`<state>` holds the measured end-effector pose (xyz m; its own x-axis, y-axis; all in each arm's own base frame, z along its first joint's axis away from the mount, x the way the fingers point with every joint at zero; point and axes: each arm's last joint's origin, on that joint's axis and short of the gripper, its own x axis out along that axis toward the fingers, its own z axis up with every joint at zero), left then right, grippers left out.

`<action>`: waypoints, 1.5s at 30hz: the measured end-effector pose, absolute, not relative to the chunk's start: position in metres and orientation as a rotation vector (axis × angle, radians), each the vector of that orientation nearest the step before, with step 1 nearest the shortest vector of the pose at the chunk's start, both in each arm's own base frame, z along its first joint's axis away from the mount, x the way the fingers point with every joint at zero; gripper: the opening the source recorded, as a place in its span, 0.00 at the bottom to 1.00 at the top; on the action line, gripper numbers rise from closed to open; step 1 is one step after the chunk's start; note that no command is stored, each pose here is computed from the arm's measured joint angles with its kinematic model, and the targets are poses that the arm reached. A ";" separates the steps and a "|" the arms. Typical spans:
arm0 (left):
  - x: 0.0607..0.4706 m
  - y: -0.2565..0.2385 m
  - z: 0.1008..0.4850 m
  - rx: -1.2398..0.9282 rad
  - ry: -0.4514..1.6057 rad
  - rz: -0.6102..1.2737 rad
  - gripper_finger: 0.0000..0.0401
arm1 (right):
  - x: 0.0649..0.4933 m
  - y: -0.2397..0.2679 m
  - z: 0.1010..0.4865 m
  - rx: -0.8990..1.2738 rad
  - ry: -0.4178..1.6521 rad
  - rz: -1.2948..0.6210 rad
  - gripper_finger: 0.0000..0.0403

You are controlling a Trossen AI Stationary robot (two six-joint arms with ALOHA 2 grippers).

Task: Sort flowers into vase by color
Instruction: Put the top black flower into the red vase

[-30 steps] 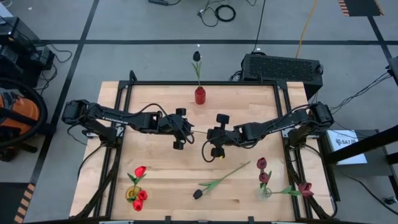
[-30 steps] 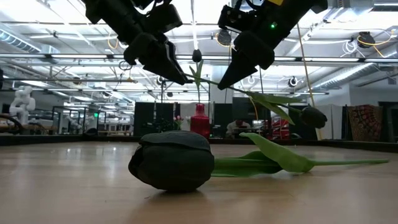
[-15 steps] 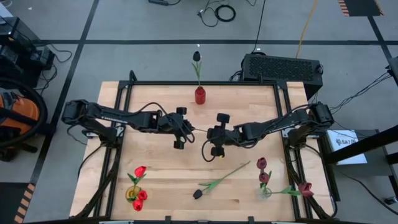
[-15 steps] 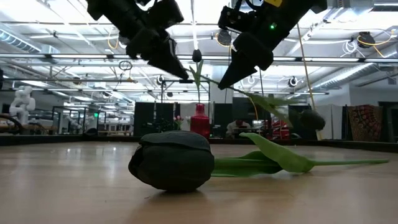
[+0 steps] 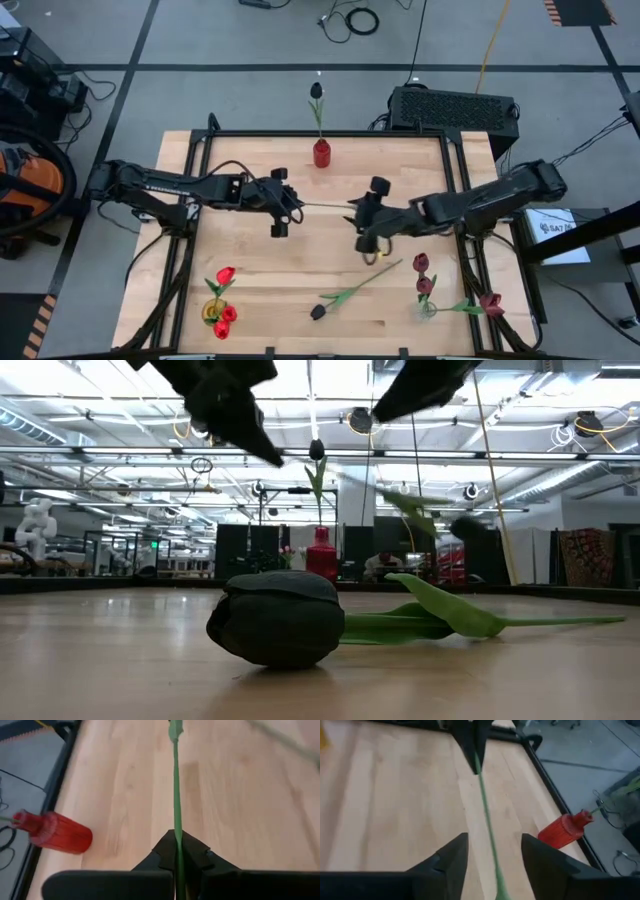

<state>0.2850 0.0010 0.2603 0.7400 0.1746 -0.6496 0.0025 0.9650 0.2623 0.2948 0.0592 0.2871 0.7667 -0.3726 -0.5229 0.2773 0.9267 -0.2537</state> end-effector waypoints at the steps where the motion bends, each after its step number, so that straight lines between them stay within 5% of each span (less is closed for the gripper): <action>1: 0.284 0.001 0.264 0.231 0.712 0.106 0.03 | 0.289 0.060 0.293 -0.162 0.591 -0.348 0.44; 9: 0.255 0.001 0.303 0.021 0.548 0.180 0.03 | 0.253 0.055 0.330 -0.172 0.474 -0.384 0.50; 24: 0.197 -0.015 0.336 -0.030 0.206 0.263 0.03 | 0.249 0.052 0.294 -0.162 0.340 -0.293 0.48; 31: 0.208 -0.023 0.343 0.017 -0.064 0.183 0.03 | 0.257 0.039 0.298 -0.106 0.147 -0.270 0.43; 45: 0.283 -0.029 0.304 0.143 -0.266 0.007 0.03 | 0.256 0.044 0.337 -0.031 -0.259 -0.089 0.42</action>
